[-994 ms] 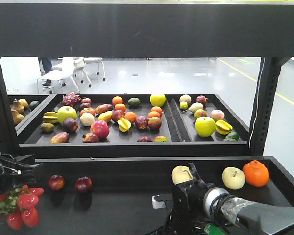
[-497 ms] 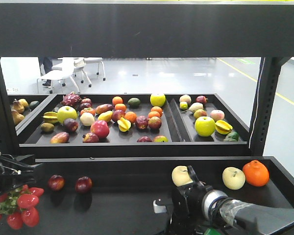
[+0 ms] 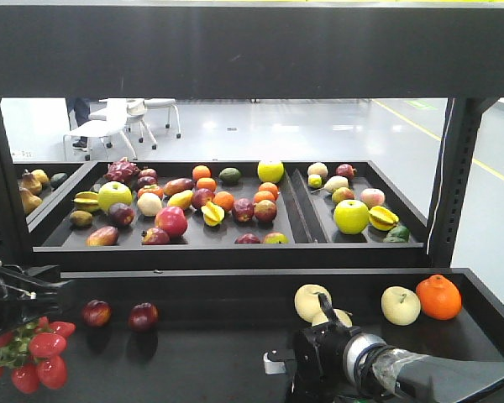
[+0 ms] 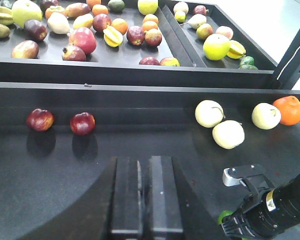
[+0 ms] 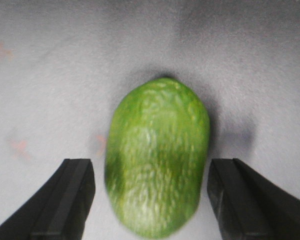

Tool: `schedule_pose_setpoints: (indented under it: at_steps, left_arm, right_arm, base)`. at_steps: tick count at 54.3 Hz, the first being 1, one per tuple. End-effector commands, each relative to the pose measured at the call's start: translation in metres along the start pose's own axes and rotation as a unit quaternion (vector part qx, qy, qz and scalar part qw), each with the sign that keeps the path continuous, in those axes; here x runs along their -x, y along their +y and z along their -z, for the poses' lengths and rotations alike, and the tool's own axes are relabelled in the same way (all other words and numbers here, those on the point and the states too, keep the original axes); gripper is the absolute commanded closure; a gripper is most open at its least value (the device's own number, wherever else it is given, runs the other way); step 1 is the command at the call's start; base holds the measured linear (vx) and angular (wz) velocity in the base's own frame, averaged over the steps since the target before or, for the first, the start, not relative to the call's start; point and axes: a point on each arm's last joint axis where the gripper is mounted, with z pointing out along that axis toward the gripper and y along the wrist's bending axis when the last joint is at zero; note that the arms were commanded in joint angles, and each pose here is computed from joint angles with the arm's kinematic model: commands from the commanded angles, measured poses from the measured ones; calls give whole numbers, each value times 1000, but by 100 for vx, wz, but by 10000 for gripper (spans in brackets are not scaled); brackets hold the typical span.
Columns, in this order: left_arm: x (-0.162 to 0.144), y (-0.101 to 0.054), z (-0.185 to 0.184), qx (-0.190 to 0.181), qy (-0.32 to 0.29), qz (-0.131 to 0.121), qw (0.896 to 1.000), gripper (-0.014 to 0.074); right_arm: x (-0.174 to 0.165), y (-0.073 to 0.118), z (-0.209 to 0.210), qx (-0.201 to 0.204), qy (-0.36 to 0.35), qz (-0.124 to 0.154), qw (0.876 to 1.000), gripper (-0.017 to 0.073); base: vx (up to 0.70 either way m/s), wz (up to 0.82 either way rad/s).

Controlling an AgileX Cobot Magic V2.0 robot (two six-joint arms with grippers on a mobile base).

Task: Pick snacks and fruit into basket
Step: 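Align the open right gripper around the lime and lower onto it, then close the right gripper on the lime and lift it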

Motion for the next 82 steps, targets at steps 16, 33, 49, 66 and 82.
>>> schedule_pose_setpoints:
  at_steps: [16,33,49,66,82]
  left_arm:
    - [17,-6,10,-29,-51,-5,998,599]
    - [17,-6,10,-29,-51,-5,998,599]
    - [17,-6,10,-29,-51,-5,998,599]
    - [17,-6,10,-29,-51,-5,998,599]
    - [17,-6,10,-29,-51,-5,998,599]
  right_arm:
    - [18,3,37,18,-67,0,998,43]
    - [12,2,24,18,-35,-8,999,330]
    - [16,0,45,2,-58,11,998,575]
    - [28,-1,150,-2,-193,40,980,572]
    - [-1,1,269,38,-313,43,948,569]
  base:
    - [0,0]
    - [0,0]
    - [0,0]
    - [0,0]
    - [0,0]
